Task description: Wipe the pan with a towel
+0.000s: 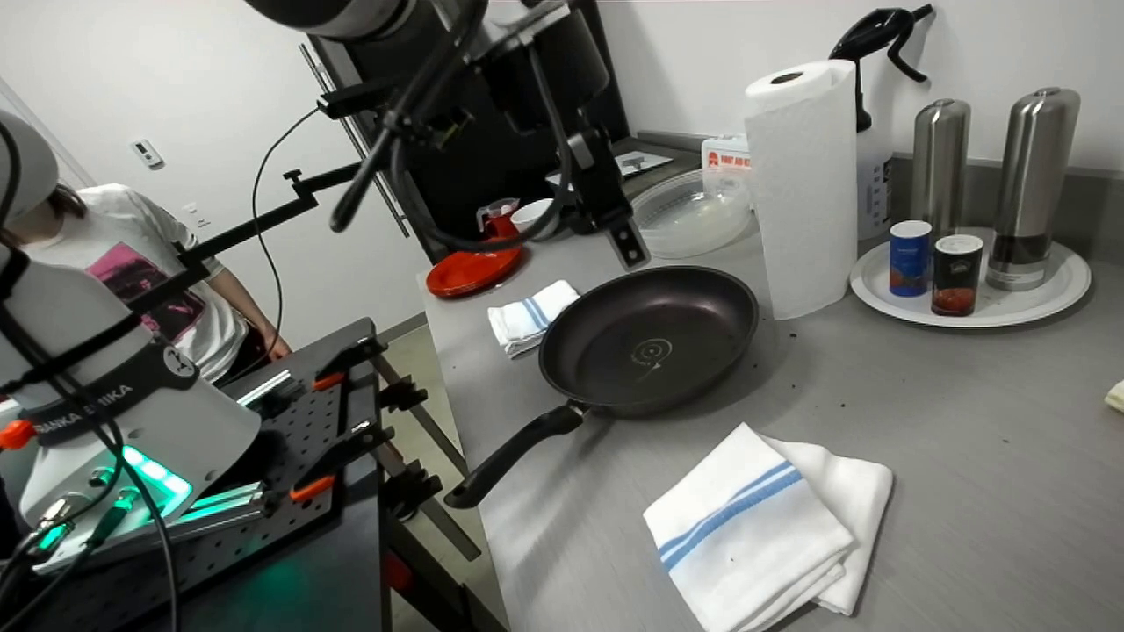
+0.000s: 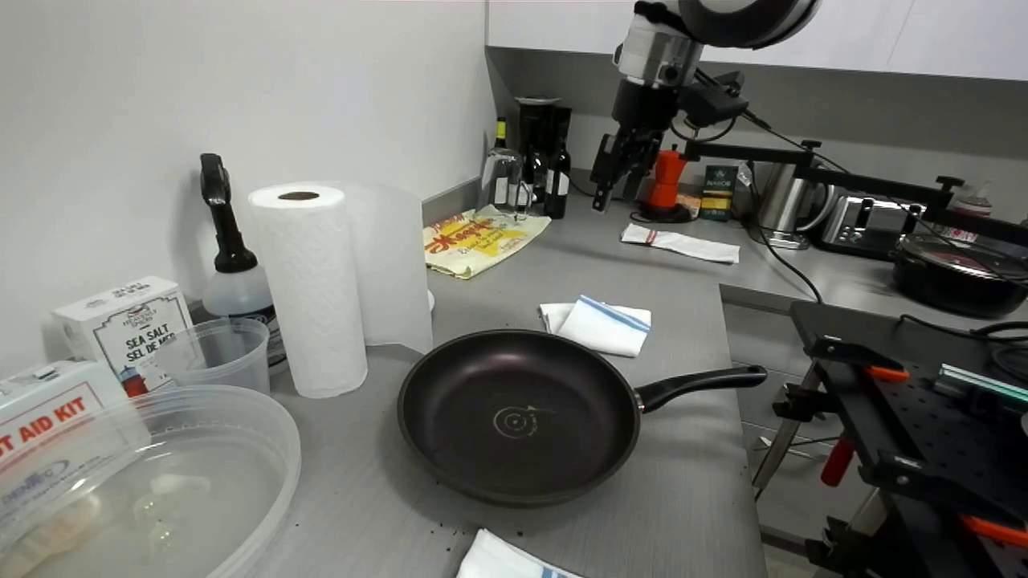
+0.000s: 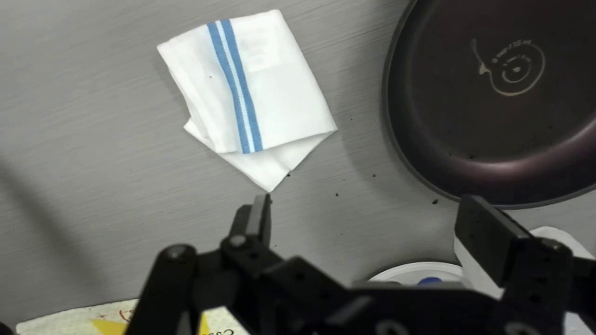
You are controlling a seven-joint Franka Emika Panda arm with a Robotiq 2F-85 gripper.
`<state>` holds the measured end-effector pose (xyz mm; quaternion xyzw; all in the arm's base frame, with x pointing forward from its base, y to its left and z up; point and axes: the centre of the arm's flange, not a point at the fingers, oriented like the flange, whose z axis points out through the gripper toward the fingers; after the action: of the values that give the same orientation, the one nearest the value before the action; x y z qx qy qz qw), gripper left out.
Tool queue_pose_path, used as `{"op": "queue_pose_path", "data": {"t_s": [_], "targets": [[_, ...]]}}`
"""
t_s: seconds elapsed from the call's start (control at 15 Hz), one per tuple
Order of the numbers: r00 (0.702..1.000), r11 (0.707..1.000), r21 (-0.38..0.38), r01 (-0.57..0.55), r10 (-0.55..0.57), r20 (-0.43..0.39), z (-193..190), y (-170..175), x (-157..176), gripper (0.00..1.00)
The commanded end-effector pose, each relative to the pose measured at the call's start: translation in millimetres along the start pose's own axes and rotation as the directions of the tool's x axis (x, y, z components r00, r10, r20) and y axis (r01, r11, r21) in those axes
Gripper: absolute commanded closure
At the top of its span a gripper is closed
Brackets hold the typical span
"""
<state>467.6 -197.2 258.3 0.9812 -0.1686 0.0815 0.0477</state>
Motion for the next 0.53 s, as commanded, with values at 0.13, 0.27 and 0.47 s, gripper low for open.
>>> {"op": "queue_pose_path", "data": {"t_s": [0.13,0.27,0.47], "targets": [[0.999,0.999,-0.002,-0.046,0.046,0.009,52,31,40,0.0],[0.999,0.999,0.001,-0.047,0.047,0.022,67,43,50,0.0],[0.996,0.997,0.002,-0.074,0.074,0.041,91,61,62,0.0]]}}
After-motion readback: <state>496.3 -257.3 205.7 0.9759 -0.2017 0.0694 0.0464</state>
